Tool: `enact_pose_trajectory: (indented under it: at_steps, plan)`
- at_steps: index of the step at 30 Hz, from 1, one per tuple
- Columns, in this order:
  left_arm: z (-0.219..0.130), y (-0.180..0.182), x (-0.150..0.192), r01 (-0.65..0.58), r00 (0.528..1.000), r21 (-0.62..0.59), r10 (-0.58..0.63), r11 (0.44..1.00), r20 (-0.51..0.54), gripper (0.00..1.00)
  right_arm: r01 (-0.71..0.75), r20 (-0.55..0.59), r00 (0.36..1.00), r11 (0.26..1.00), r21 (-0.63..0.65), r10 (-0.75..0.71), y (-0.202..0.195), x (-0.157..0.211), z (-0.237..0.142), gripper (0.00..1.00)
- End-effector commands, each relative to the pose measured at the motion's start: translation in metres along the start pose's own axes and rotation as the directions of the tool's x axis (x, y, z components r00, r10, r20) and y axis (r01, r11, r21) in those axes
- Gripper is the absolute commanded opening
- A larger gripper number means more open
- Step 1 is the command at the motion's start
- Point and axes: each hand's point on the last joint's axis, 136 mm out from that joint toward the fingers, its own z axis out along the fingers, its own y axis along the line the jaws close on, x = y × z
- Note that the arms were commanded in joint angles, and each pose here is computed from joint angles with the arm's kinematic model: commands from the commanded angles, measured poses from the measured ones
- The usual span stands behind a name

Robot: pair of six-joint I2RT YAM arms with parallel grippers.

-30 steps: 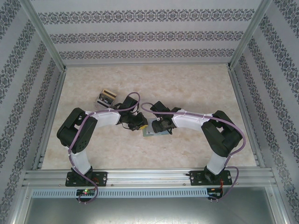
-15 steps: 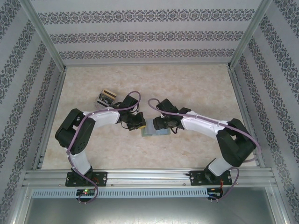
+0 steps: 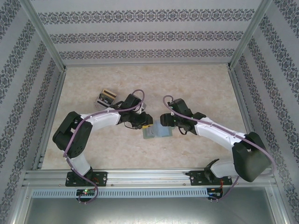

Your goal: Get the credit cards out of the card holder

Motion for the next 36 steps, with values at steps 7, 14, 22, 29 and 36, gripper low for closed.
enact_pose_trajectory:
  at_steps: [7,14,22,29,36]
  plan:
    - [0.017,-0.048,0.001,-0.082,0.996,0.098,0.086,0.992,-0.034,0.38,-0.081,0.091,0.992,0.996,-0.043,0.084,-0.007,-0.017,-0.013,0.61]
    - [0.032,-0.052,0.001,-0.076,0.995,0.103,0.081,0.992,-0.050,0.44,-0.117,0.103,0.988,0.993,-0.025,0.119,-0.017,-0.018,-0.014,0.62]
    - [0.023,-0.065,-0.007,-0.090,0.996,0.119,0.092,0.989,-0.007,0.57,-0.132,0.105,0.986,0.991,-0.020,0.133,-0.023,-0.019,-0.015,0.61]
    - [0.003,-0.057,-0.013,-0.087,0.994,0.064,0.082,0.994,0.074,0.63,-0.112,0.079,0.990,0.992,-0.057,0.116,-0.013,-0.018,-0.015,0.59]
    - [-0.023,-0.006,-0.016,0.024,0.972,-0.104,0.001,0.994,0.237,0.49,-0.007,-0.010,1.000,0.995,-0.100,0.007,0.020,-0.002,-0.005,0.50]
